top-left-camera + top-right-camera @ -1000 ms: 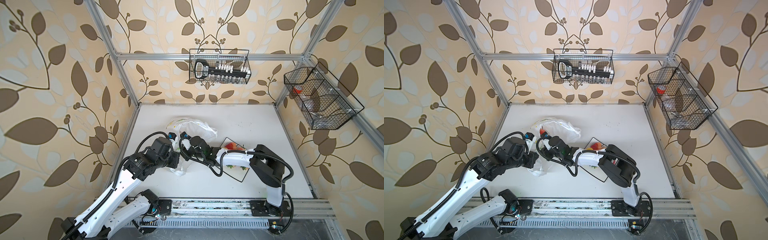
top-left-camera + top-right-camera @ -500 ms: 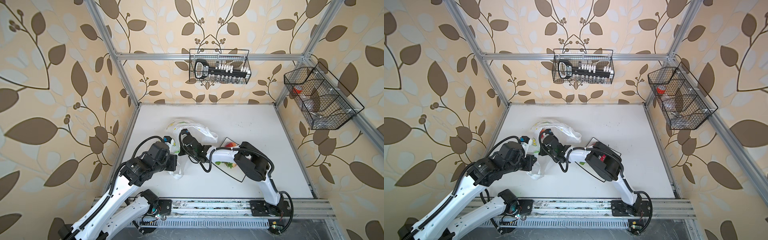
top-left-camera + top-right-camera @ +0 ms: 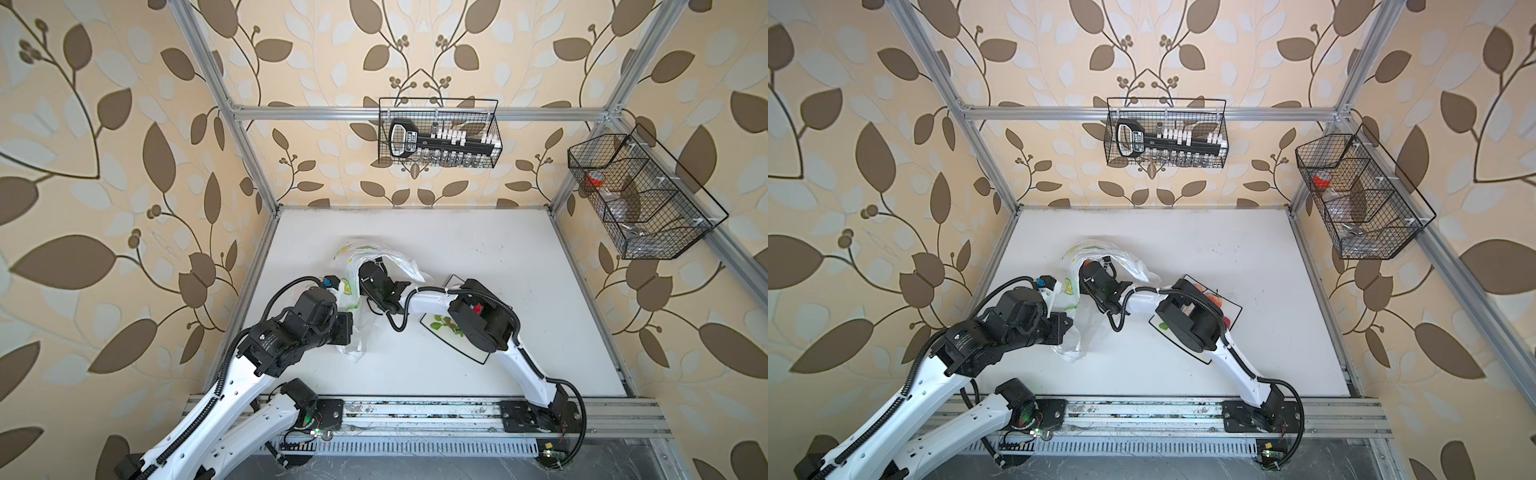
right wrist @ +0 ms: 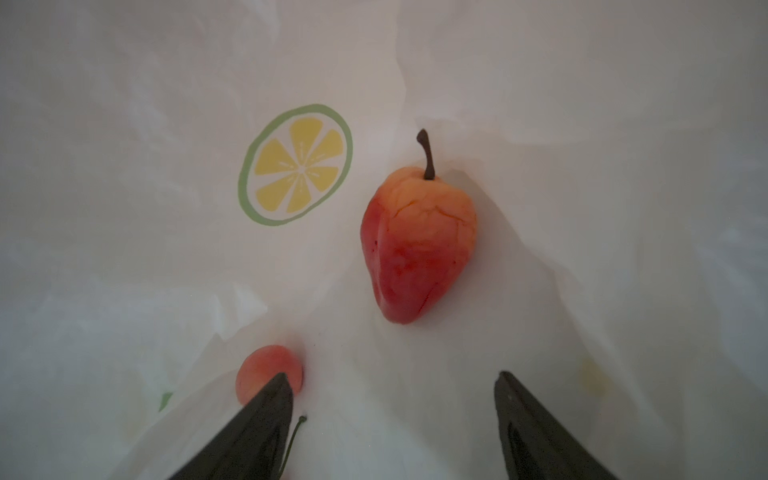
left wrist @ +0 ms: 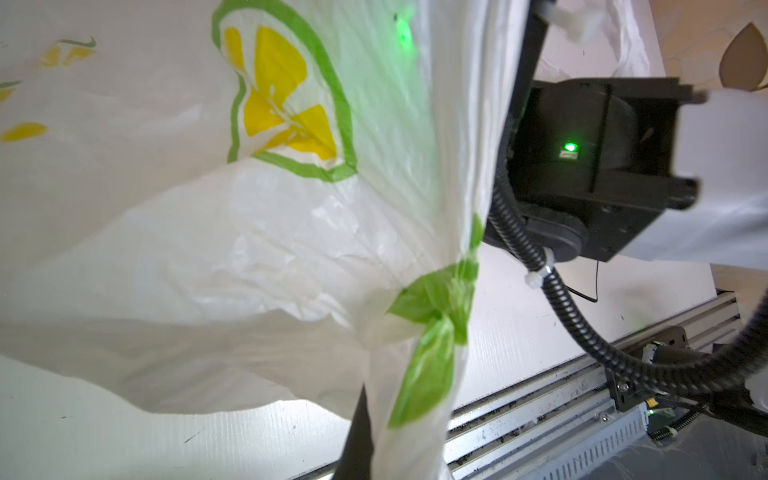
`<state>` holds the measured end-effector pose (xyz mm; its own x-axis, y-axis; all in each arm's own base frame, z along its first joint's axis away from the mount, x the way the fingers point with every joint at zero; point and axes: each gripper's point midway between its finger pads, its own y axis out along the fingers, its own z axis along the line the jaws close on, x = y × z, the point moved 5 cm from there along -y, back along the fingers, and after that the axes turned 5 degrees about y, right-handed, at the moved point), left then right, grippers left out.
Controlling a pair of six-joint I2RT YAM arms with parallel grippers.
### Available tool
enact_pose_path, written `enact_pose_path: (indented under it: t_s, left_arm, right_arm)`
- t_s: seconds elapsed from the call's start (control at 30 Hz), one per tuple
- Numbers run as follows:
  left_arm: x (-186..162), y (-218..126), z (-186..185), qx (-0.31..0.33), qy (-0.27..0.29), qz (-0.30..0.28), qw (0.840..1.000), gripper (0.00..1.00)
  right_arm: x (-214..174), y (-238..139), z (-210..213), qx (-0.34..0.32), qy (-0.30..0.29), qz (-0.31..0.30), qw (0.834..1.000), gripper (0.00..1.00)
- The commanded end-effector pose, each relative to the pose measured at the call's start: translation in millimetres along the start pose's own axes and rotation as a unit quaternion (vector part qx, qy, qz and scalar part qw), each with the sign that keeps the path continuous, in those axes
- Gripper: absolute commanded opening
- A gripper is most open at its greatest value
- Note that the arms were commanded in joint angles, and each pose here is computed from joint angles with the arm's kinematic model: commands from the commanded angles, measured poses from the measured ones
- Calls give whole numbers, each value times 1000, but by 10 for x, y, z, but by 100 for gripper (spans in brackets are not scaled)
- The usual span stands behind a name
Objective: Take the fake fruits out of the plastic bag
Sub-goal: 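Lower the right gripper onto the red pear and close around it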
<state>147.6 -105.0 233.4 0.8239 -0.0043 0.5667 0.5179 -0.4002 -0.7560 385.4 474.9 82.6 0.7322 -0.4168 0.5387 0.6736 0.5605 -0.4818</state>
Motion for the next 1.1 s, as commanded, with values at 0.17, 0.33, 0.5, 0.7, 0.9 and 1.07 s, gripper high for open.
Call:
enact_pose_path:
  t_s: [0.17,0.33,0.5,0.7,0.9,1.07]
  left_arm:
    - [16,-45,-65,-16,0,18,1000,0]
    - [81,-120,-103,-18,8,14,1000,0]
    - [80,-158,-111,-24,5,8,1000,0]
    - [35,-153,-104,-30,1,9,1000,0]
    - [39,-185,-93,-29,0,-2,1000,0]
    - [59,-193,-34,-7,-3,-14,1000,0]
  right_arm:
    - [73,247,2,-28,57,-44,997,83]
    - [34,385,-120,-68,67,-70,993,83]
    - [-8,553,-147,-73,72,-71,992,81]
    - [89,684,-154,-73,68,-79,992,75]
    - [57,718,-167,-57,69,-63,994,58]
    - [109,641,-60,-32,63,-63,996,48]
